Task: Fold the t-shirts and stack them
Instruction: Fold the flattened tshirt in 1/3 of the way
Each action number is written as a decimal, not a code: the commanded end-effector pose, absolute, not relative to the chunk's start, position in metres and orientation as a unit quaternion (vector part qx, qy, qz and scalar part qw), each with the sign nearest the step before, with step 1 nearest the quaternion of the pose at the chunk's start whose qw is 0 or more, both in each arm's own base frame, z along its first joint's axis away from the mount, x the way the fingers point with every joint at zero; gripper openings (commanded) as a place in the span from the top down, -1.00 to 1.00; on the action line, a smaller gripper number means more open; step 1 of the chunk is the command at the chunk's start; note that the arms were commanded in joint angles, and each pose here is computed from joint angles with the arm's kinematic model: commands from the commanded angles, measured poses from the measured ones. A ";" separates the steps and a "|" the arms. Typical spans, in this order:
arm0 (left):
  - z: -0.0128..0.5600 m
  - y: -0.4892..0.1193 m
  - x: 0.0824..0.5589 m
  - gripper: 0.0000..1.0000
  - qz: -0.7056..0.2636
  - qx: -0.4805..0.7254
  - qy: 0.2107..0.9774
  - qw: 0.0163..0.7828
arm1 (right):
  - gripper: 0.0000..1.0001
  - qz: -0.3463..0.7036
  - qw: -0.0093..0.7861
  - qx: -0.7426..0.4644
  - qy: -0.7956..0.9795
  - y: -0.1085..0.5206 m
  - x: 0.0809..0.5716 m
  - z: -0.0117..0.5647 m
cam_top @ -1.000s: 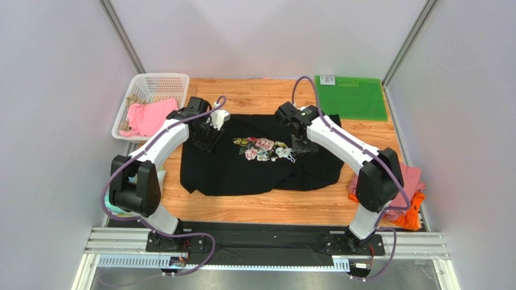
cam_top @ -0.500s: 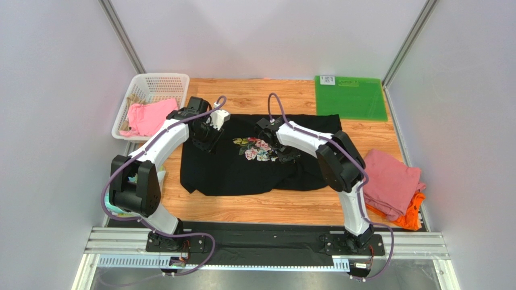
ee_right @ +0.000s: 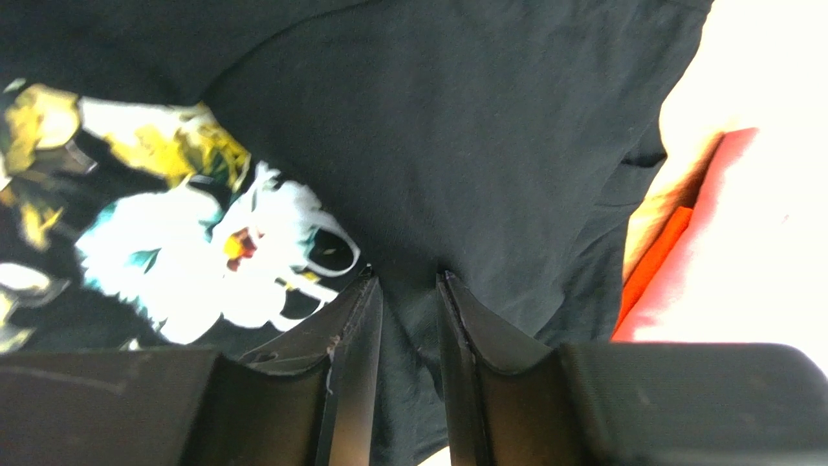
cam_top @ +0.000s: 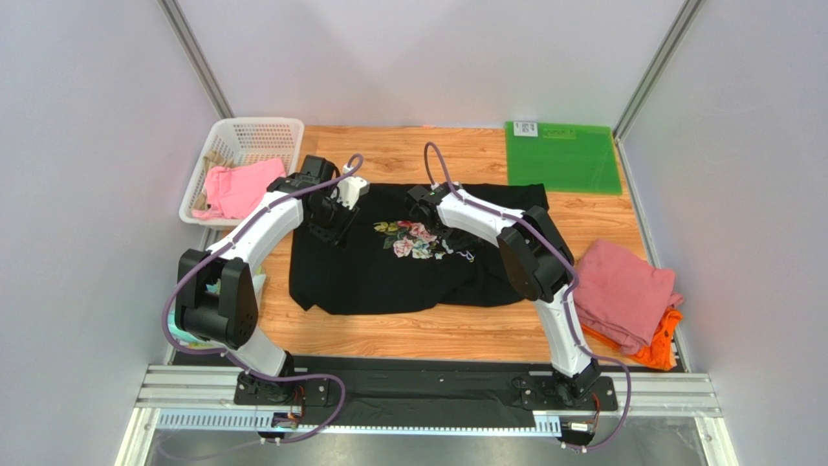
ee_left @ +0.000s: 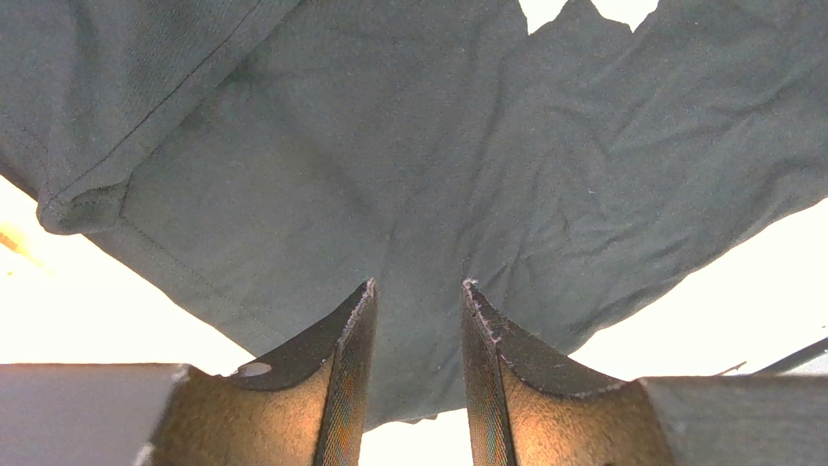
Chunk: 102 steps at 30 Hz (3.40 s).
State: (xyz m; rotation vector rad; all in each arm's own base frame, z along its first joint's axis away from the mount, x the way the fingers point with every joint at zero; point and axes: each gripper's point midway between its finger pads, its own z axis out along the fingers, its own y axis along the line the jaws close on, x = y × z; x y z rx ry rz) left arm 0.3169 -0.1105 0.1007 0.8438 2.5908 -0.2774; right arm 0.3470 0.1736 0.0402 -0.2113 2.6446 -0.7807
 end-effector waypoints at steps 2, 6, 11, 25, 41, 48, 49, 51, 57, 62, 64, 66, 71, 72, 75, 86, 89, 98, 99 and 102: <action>0.106 -0.112 0.315 0.13 -0.098 0.312 0.922 0.207 | 0.38 -0.293 0.205 -0.067 0.931 0.167 0.366 0.048; 0.109 -0.111 0.317 0.13 -0.095 0.314 0.921 0.210 | 0.42 -0.297 0.197 -0.063 0.932 0.161 0.366 0.042; 0.110 -0.110 0.317 0.13 -0.093 0.313 0.922 0.210 | 0.69 -0.295 0.197 -0.057 0.933 0.157 0.367 0.045; 0.109 -0.112 0.318 0.13 -0.096 0.311 0.922 0.209 | 1.00 -0.104 0.178 0.067 0.976 0.127 0.379 0.077; 0.107 -0.112 0.317 0.14 -0.098 0.312 0.922 0.207 | 0.53 0.340 -0.034 0.056 0.938 0.215 0.326 0.057; 0.105 -0.112 0.316 0.14 -0.099 0.311 0.923 0.206 | 0.22 0.172 0.057 0.111 0.977 0.158 0.346 0.067; 0.104 -0.112 0.316 0.14 -0.098 0.312 0.923 0.205 | 0.22 0.133 0.078 0.121 0.981 0.145 0.351 0.069; 0.105 -0.111 0.317 0.14 -0.096 0.312 0.922 0.207 | 0.24 0.090 0.103 0.130 0.982 0.130 0.352 0.085; 0.105 -0.114 0.318 0.14 -0.102 0.310 0.923 0.206 | 0.26 0.045 0.170 0.074 0.982 0.140 0.335 0.123; 0.106 -0.114 0.319 0.14 -0.101 0.309 0.923 0.207 | 0.28 -0.010 0.202 -0.020 0.979 0.166 0.306 0.124; 0.107 -0.113 0.319 0.14 -0.099 0.309 0.923 0.208 | 0.29 -0.049 0.209 -0.056 0.975 0.171 0.294 0.119; 0.108 -0.113 0.319 0.14 -0.099 0.308 0.923 0.209 | 0.29 -0.110 0.194 -0.054 0.973 0.160 0.284 0.107; 0.108 -0.112 0.317 0.14 -0.097 0.310 0.923 0.206 | 0.31 -0.075 0.161 -0.041 0.983 0.174 0.254 0.085; 0.108 -0.111 0.317 0.14 -0.096 0.310 0.923 0.206 | 0.31 -0.068 0.156 -0.031 0.985 0.173 0.248 0.077; 0.107 -0.110 0.316 0.14 -0.094 0.310 0.924 0.204 | 0.32 -0.067 0.158 0.001 0.985 0.167 0.240 0.070; 0.108 -0.109 0.312 0.14 -0.092 0.313 0.923 0.204 | 0.35 -0.106 0.210 0.049 0.971 0.156 0.262 0.063; 0.110 -0.109 0.314 0.14 -0.092 0.314 0.922 0.206 | 0.36 -0.107 0.214 0.053 0.969 0.158 0.268 0.059; 0.111 -0.108 0.313 0.14 -0.089 0.316 0.922 0.205 | 0.42 -0.103 0.222 0.073 0.967 0.156 0.287 0.048; 0.110 -0.108 0.313 0.14 -0.089 0.316 0.922 0.204 | 0.43 -0.103 0.228 0.076 0.965 0.156 0.291 0.049; 0.109 -0.109 0.311 0.13 -0.093 0.315 0.923 0.202 | 0.45 -0.101 0.232 0.084 0.964 0.153 0.298 0.051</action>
